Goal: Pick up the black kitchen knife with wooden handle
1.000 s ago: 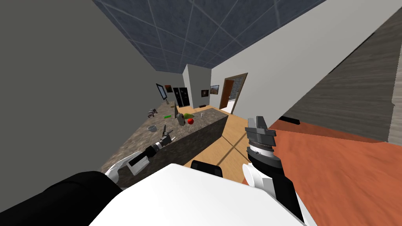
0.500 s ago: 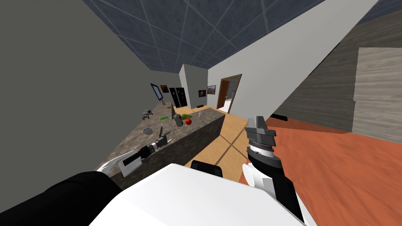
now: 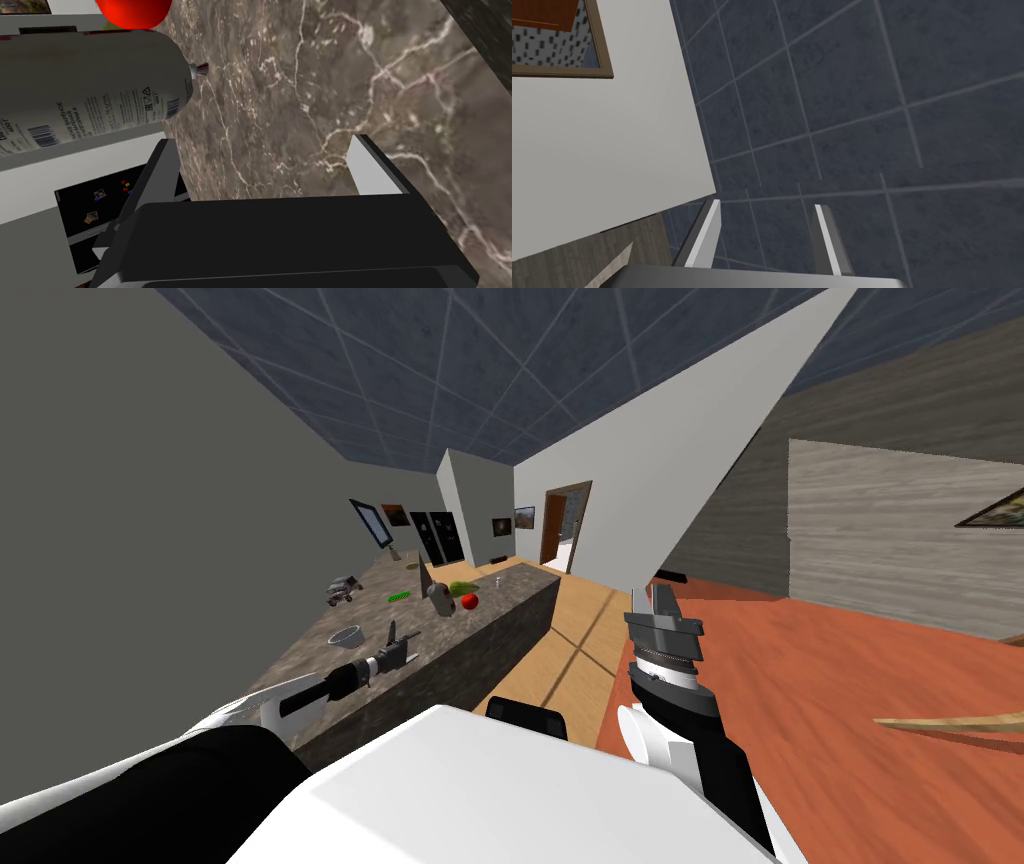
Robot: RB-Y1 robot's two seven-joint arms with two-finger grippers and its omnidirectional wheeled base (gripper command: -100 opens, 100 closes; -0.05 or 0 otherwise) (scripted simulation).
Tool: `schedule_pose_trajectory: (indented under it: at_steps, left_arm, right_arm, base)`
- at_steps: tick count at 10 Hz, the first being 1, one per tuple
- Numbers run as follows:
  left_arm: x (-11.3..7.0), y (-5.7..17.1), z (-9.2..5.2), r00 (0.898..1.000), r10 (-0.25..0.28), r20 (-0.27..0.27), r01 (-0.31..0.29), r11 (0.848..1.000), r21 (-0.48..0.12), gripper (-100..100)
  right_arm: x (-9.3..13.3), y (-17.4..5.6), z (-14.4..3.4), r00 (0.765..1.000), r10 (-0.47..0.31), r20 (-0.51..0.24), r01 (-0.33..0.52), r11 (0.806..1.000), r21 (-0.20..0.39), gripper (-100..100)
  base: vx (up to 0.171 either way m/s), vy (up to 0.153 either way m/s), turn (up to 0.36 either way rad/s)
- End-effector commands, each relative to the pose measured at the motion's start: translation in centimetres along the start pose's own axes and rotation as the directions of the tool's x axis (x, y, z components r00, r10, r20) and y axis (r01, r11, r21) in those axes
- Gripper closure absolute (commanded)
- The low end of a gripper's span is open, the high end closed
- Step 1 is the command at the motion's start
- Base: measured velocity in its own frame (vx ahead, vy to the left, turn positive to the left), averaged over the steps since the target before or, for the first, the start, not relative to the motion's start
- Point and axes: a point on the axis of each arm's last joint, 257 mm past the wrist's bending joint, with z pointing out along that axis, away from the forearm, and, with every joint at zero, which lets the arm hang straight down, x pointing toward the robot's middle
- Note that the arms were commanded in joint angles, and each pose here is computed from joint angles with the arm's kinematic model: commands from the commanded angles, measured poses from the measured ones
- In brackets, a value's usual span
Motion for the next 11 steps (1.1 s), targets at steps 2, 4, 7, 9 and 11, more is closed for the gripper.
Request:
schedule_pose_trajectory:
  at_steps: [2, 4, 7, 9, 11]
  left_arm:
    - [-1.4, -0.2, -0.8, 0.999, 0.032, 0.016, -0.032, 0.998, -0.048, -100]
    - [-3.8, 0.8, -2.4, 0.997, 0.063, 0.047, -0.057, 0.99, -0.127, -100]
    - [-7.9, 3.2, -5.9, 0.989, 0.108, 0.104, -0.077, 0.96, -0.27, -100]
    - [-9.9, 3.7, -7.7, 0.981, 0.154, 0.12, -0.104, 0.933, -0.344, -100]
    - [-11.6, 4.1, -9.4, 0.972, 0.196, 0.131, -0.126, 0.902, -0.413, -100]
  right_arm:
    - [0.0, 0.0, 0.0, 1.0, 0.0, 0.0, 0.0, 1.0, 0.0, 0]
    - [0.0, 0.0, 0.0, 1.0, 0.0, 0.0, 0.0, 1.0, 0.0, 0]
    - [0.0, 0.0, 0.0, 1.0, 0.0, 0.0, 0.0, 1.0, 0.0, 0]
    - [0.0, 0.0, 0.0, 1.0, 0.0, 0.0, 0.0, 1.0, 0.0, 0]
    - [0.0, 0.0, 0.0, 1.0, 0.0, 0.0, 0.0, 1.0, 0.0, 0]
  base:
    - [-0.005, 0.021, -0.068]
    - [-0.007, 0.023, -0.212]
    - [-0.007, 0.039, -0.216]
    - [-0.002, 0.042, -0.197]
    - [-0.003, 0.054, -0.163]
